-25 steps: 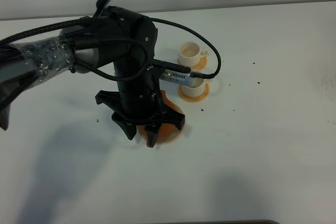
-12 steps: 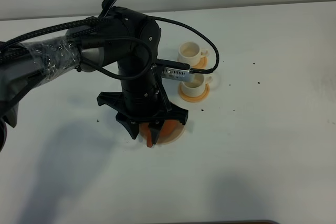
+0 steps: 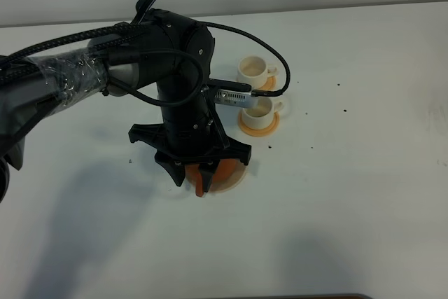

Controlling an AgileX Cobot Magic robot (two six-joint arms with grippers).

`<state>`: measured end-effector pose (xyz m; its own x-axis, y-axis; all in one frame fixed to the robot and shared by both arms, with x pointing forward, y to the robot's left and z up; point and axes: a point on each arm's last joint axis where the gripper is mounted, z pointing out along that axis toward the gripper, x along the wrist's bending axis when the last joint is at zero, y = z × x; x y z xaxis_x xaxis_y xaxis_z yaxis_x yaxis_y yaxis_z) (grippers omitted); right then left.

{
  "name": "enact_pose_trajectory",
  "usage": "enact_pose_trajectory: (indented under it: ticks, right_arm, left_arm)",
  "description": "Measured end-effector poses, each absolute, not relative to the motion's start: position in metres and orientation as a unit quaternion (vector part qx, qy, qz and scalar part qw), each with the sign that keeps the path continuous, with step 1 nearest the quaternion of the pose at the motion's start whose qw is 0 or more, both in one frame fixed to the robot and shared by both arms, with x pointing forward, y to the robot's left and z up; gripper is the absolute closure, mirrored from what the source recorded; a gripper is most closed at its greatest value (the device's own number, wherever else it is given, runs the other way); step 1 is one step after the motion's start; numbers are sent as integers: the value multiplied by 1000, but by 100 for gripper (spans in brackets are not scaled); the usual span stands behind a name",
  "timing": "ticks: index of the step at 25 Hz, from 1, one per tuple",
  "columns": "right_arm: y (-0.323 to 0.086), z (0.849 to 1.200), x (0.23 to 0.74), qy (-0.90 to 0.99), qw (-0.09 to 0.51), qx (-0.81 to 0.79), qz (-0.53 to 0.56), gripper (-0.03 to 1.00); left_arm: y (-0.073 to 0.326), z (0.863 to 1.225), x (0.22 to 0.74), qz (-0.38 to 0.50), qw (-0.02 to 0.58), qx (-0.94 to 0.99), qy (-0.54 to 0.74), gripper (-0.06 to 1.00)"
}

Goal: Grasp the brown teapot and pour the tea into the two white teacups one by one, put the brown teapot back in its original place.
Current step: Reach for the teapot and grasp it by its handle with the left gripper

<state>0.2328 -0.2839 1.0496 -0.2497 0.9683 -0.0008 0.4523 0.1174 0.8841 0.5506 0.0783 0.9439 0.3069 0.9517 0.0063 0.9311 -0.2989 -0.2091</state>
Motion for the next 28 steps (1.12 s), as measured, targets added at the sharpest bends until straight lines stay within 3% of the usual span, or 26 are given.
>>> enact_pose_trajectory:
  ticks: [28]
  right_arm:
    - [-284,1050,233,677,316,524,408,73]
  left_arm:
    - [69,931,569,73,77,-810,-577,55]
